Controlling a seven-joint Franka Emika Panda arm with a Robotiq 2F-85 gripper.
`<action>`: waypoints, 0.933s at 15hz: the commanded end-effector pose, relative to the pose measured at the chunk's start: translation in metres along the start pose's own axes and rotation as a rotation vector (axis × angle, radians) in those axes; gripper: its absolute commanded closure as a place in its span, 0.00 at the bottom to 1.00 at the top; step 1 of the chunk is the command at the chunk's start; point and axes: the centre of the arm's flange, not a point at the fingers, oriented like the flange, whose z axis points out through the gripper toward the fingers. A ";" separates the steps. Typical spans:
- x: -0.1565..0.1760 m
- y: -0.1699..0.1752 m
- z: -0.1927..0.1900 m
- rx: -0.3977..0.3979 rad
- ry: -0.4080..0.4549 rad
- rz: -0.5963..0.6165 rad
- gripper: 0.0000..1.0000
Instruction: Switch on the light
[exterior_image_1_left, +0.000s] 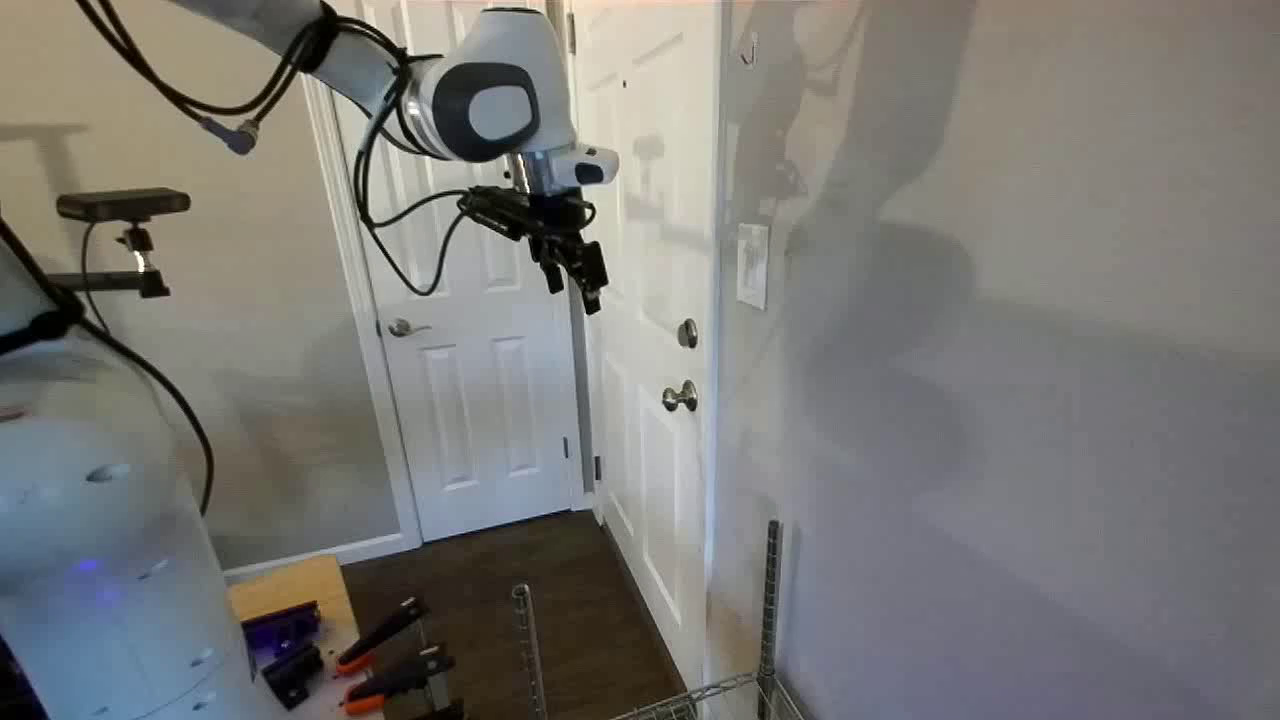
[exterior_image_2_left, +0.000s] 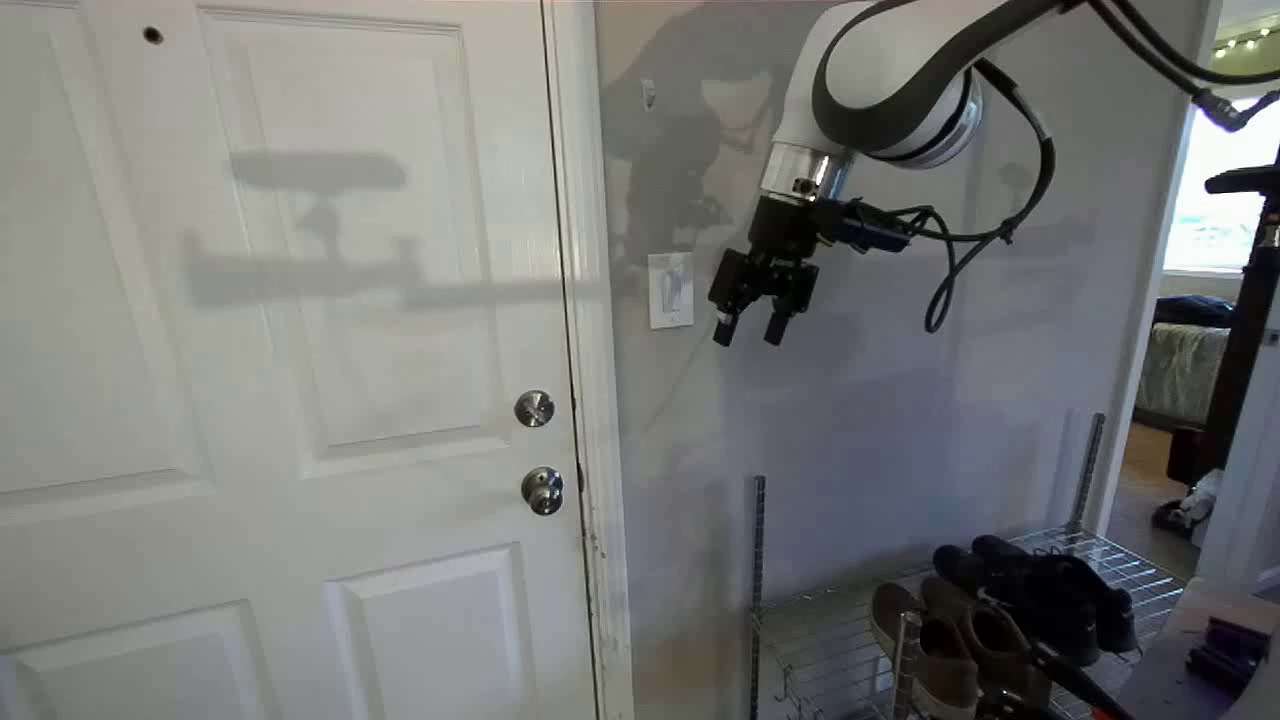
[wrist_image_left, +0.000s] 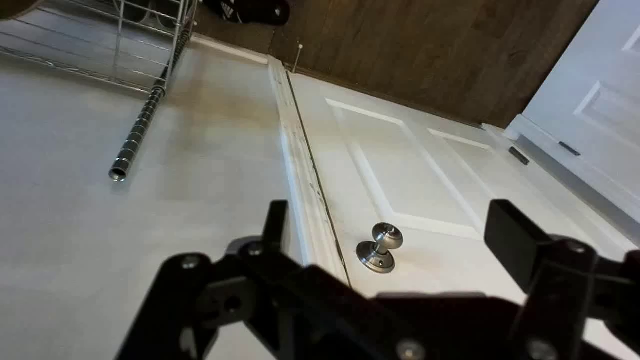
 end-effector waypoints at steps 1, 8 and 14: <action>0.000 0.000 0.000 0.000 0.000 0.000 0.00; 0.000 0.000 0.000 0.000 0.000 0.000 0.00; 0.010 0.002 0.006 -0.010 0.037 0.012 0.00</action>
